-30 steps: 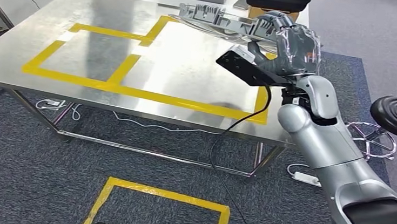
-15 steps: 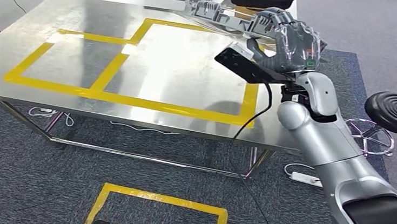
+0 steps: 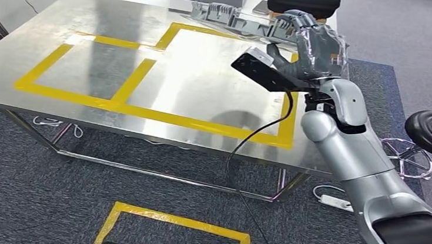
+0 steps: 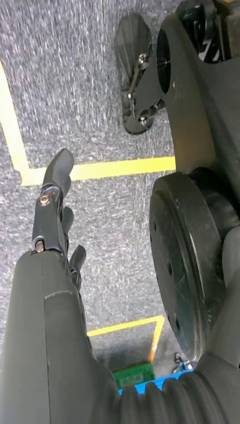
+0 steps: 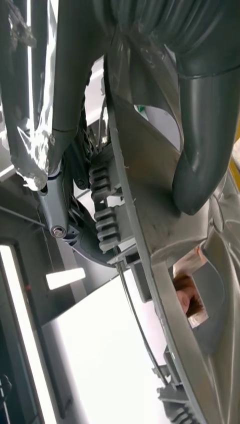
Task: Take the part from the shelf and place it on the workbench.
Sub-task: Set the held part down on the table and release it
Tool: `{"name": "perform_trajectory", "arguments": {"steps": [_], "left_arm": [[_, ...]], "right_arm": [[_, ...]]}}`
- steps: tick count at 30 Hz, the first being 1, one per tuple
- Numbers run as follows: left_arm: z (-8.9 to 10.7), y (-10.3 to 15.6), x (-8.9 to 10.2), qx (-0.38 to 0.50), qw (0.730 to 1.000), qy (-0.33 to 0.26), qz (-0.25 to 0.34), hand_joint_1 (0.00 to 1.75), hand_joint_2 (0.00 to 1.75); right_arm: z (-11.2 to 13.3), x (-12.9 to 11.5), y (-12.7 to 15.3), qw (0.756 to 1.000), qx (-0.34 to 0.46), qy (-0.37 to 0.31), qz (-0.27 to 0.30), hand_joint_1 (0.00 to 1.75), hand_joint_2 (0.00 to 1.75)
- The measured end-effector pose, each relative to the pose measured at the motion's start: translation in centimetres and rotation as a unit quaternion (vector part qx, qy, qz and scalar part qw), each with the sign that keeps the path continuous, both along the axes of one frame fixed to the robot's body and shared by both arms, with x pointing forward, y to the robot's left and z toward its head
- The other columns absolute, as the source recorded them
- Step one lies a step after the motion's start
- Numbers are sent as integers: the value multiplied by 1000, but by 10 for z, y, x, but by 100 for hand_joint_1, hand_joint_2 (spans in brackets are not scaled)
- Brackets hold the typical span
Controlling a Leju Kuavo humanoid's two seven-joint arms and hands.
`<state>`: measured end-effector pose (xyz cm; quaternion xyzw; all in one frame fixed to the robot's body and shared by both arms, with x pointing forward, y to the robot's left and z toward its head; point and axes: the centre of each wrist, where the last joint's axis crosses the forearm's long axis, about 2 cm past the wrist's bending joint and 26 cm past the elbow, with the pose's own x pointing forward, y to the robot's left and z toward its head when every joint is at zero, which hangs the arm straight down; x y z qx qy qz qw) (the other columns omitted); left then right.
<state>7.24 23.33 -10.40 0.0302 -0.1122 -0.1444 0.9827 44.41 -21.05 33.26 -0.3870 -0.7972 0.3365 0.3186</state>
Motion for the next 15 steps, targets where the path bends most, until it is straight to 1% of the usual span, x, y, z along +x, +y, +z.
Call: {"name": "perform_trajectory", "arguments": {"steps": [4,7,10,15], "left_arm": [[2,-1,9,-2,1000,-5,-18,0,175],[3,-1,14,-3,999,-4,-32,0,175],[3,-1,18,-3,999,-4,-43,0,175],[4,-2,22,-3,998,-7,-55,0,175]], "right_arm": [[-13,8,28,999,-28,34,8,175,175],[-23,13,41,997,-44,65,3,175,175],[-28,19,51,994,-63,88,-4,175,175],[-31,24,60,990,-87,110,-12,175,175]]}}
